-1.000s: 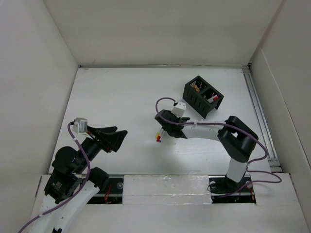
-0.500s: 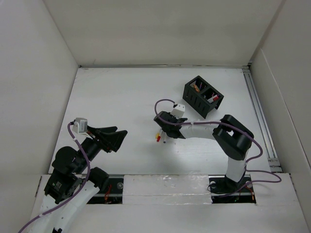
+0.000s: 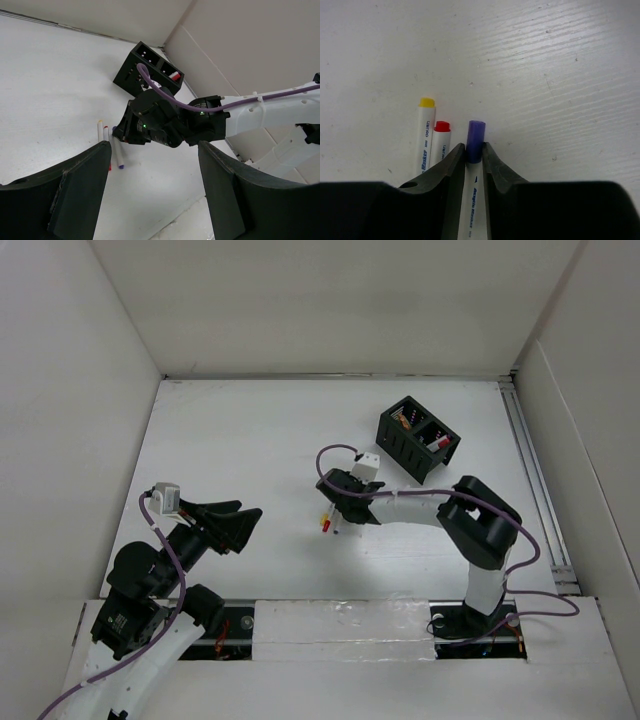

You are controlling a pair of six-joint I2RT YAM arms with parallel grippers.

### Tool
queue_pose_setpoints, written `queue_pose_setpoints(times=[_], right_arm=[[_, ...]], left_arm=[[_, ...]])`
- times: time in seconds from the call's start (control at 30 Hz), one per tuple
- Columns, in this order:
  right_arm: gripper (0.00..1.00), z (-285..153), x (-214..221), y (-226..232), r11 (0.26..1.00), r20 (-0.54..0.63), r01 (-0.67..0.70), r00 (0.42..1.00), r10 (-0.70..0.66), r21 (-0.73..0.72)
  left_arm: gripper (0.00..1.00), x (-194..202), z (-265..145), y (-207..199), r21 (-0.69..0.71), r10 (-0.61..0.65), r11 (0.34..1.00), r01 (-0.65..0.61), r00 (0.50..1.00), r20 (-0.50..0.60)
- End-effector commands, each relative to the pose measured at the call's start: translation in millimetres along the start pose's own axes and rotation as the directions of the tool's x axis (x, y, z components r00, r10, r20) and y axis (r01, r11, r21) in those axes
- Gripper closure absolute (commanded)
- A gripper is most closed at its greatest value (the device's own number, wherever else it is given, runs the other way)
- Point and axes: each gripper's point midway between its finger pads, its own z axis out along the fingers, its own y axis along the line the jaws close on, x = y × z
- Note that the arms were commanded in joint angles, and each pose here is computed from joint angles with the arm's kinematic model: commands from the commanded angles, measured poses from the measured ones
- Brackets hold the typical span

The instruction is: Organize the desk

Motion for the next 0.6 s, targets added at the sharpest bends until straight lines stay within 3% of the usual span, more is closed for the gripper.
queue_pose_setpoints(times=[0.0, 0.07, 0.27, 0.57], right_arm=[[0.76, 8.3, 28.2, -19.2, 0.992, -0.105, 0.113, 0.989, -0.108, 0.048], [0.86, 8.6, 33.3, -20.4, 0.992, -0.122, 0.119, 0.986, -0.113, 0.042], [1.00, 1.9, 26.2, -25.8, 0.998, -0.103, 0.054, 0.993, -0.050, 0.029], [1.00, -56.1, -70.8, -31.9, 0.989, 0.125, -0.139, 0.981, 0.146, -0.058]], left_arm=[[0.34, -5.8, 0.8, -7.6, 0.039, 0.008, 0.999, -0.009, 1.000, 0.026], [0.34, -5.4, 0.5, -7.3, 0.038, 0.008, 0.999, -0.009, 1.000, 0.025], [0.34, -6.4, 0.6, -7.3, 0.038, 0.008, 0.999, -0.009, 1.000, 0.029], [0.34, -6.8, -0.4, -8.0, 0.042, 0.008, 0.999, -0.010, 0.999, 0.033]])
